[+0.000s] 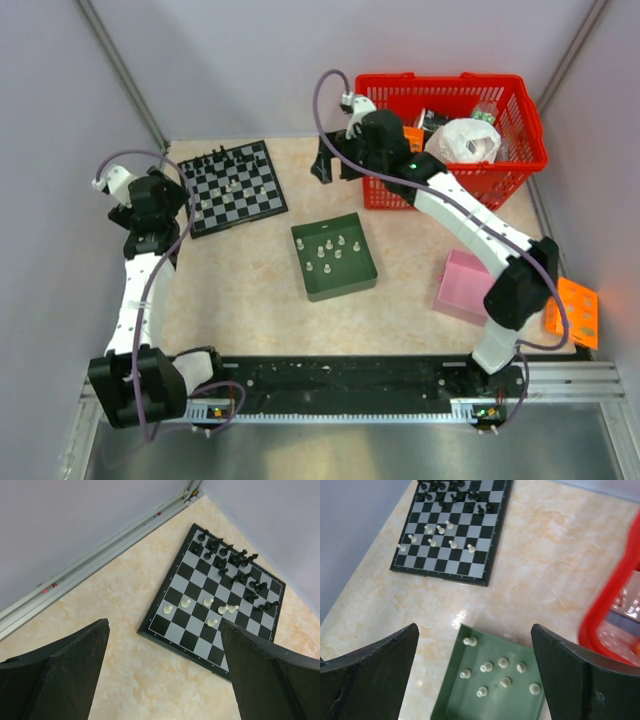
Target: Set up the chess pieces on the board
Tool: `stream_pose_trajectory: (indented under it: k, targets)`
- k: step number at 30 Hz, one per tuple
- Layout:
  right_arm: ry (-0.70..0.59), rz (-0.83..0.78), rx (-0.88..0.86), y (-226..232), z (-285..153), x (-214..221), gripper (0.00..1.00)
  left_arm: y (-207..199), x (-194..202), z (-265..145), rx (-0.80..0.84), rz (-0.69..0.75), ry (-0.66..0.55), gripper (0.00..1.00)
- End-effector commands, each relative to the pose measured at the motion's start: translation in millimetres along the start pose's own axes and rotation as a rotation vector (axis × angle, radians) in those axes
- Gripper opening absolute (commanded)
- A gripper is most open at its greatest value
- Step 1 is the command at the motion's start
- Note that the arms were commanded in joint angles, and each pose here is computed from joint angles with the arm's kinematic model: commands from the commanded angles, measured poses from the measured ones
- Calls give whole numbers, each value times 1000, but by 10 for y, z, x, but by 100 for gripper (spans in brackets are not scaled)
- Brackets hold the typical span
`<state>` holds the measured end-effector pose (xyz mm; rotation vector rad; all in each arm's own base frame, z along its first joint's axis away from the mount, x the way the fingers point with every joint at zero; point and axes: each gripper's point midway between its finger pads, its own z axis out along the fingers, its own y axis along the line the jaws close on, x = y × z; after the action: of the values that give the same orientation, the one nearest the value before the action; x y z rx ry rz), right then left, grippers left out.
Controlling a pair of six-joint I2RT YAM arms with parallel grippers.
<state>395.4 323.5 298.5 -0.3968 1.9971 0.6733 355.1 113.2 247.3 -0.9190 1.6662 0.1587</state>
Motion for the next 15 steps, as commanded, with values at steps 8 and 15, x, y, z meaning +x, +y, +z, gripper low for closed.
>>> stream_pose_trajectory:
  k: [8,15]
  targets:
    - [138,-120,-217,573,1156,213,58,-88,165,323,95,-65,169,90]
    - [146,-107,-216,497,1721,490,50,75,259,482,19,-61,203,82]
